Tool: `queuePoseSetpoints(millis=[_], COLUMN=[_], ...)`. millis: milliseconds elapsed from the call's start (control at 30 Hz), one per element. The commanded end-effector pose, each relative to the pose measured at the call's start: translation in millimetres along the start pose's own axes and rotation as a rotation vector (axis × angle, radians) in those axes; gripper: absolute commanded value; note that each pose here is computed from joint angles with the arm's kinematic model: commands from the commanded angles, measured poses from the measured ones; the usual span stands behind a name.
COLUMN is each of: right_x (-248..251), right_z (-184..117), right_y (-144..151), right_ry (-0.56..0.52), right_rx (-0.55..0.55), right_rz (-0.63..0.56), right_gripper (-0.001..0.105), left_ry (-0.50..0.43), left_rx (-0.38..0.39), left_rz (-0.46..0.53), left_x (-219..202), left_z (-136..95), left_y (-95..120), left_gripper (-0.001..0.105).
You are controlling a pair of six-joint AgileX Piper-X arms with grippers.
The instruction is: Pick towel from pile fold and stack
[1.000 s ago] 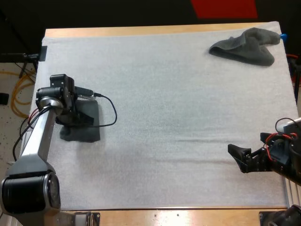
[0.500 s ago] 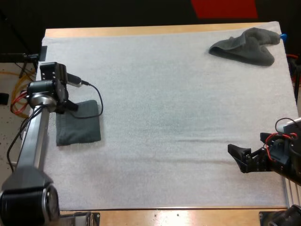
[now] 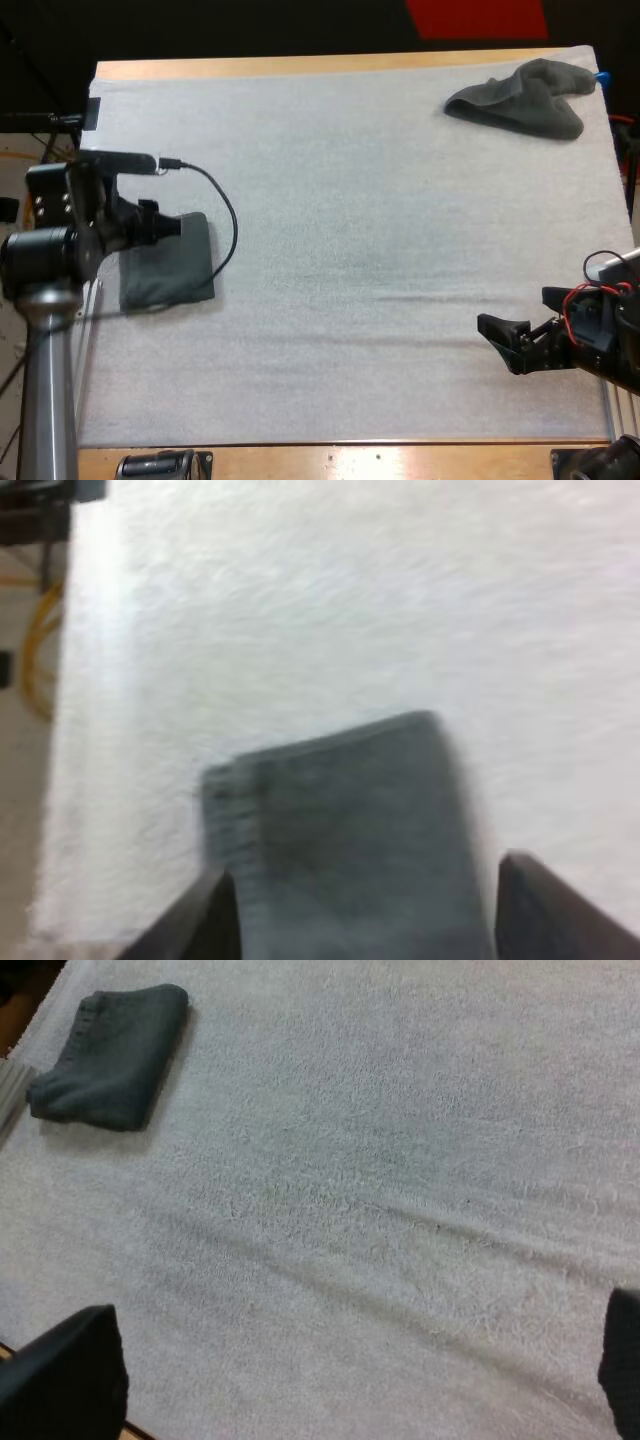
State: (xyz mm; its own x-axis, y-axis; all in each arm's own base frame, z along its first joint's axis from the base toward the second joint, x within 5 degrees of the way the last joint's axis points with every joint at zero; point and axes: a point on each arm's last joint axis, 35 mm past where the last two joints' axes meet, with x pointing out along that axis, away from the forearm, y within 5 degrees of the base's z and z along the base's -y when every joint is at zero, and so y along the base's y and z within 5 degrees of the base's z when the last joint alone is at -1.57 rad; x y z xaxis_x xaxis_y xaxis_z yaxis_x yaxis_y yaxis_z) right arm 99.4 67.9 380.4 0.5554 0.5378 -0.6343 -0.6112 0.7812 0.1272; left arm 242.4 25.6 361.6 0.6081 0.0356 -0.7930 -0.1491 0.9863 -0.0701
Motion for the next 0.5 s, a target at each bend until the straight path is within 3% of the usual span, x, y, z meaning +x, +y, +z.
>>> queuePoseSetpoints(millis=[0,100,233,467], right_x=[-2,1,14,55], right_z=[2,3,7,30], right_y=[1,1,-1,-8], right_ry=[-0.021,-0.008,0.029,0.009], right_rx=[-0.006,-0.005,0.002,-0.015], right_rz=[0.018,0.040,0.039,0.017], right_gripper=[0.093,0.093,0.093,0.093], left_ry=[0.003,-0.014,-0.055,-0.112], left_rx=[-0.028,-0.066,-0.055,-0.045], left_rz=[-0.036,-0.137,-0.310,-0.321], left_x=[-6,-18,-28,-30], left_z=[-6,-15,-22,-17], left_y=[-1,-4,-10,-11], left_gripper=[0.053,0.053,0.053,0.053])
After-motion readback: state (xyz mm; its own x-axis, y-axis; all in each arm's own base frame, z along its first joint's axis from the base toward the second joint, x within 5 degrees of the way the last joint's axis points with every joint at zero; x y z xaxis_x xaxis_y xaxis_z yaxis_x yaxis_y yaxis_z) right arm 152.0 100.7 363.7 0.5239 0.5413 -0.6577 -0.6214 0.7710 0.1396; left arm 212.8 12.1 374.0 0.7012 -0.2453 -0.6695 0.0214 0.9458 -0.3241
